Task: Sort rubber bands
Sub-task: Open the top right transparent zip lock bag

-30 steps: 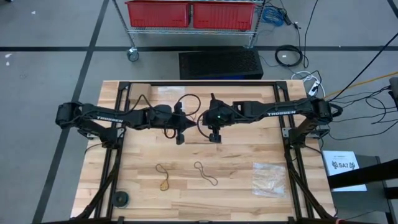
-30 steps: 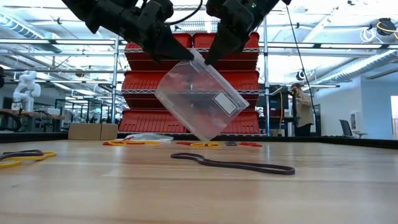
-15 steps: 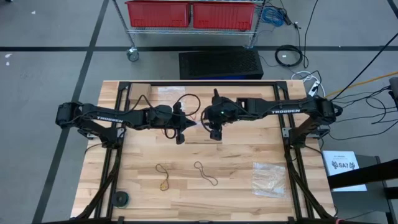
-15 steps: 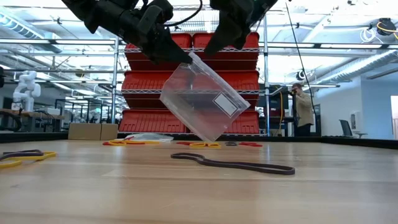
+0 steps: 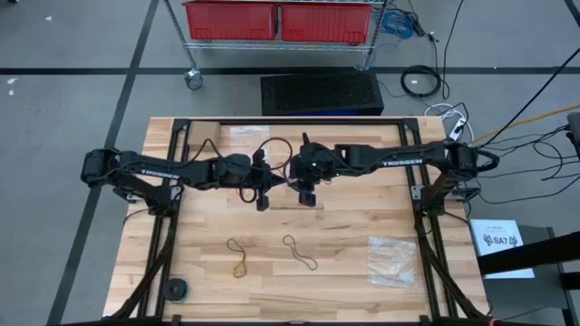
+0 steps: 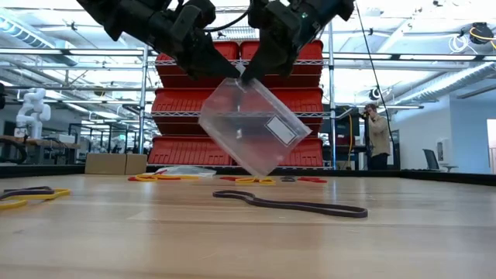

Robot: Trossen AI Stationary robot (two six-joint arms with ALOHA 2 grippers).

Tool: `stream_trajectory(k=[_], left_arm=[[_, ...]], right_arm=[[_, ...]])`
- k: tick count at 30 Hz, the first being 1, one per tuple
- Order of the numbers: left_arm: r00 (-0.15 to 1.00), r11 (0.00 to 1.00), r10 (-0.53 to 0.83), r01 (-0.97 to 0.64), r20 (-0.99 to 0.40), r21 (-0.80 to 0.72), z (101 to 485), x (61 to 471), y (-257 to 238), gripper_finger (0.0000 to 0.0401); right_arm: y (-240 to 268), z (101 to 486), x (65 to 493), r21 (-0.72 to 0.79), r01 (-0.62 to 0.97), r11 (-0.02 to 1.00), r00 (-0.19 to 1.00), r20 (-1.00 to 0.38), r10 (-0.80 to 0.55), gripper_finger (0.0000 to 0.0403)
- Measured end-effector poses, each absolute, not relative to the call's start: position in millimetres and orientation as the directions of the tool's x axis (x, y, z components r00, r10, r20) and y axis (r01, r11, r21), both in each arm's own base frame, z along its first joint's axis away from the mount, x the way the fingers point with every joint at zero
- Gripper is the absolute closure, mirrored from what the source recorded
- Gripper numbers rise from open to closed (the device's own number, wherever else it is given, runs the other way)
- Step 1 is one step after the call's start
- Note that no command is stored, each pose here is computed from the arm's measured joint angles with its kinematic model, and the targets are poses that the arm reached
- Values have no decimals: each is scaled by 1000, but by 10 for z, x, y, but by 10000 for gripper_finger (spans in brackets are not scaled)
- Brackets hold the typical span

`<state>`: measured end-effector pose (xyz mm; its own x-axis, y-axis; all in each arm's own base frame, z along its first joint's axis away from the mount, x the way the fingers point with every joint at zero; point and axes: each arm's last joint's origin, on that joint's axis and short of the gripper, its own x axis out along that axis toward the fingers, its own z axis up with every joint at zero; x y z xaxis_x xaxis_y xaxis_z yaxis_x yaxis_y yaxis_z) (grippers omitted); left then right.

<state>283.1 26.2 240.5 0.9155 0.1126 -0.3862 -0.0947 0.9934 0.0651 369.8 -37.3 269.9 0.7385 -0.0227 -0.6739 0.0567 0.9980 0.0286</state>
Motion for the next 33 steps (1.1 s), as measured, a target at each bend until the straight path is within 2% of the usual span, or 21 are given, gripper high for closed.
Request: stream_trajectory(k=[9, 24, 33], left_arm=[[915, 993, 118, -100, -385, 67, 2408, 2830, 264, 401], [911, 989, 148, -127, -384, 79, 2410, 2827, 276, 401], [922, 984, 175, -154, -345, 87, 2532, 2749, 277, 401]], right_arm=[[-378, 2707, 3684, 8, 76, 997, 733, -678, -50, 395], [-368, 2646, 3614, 19, 98, 995, 661, -749, -51, 393], [-328, 2573, 3510, 15, 131, 991, 553, -831, -60, 394]])
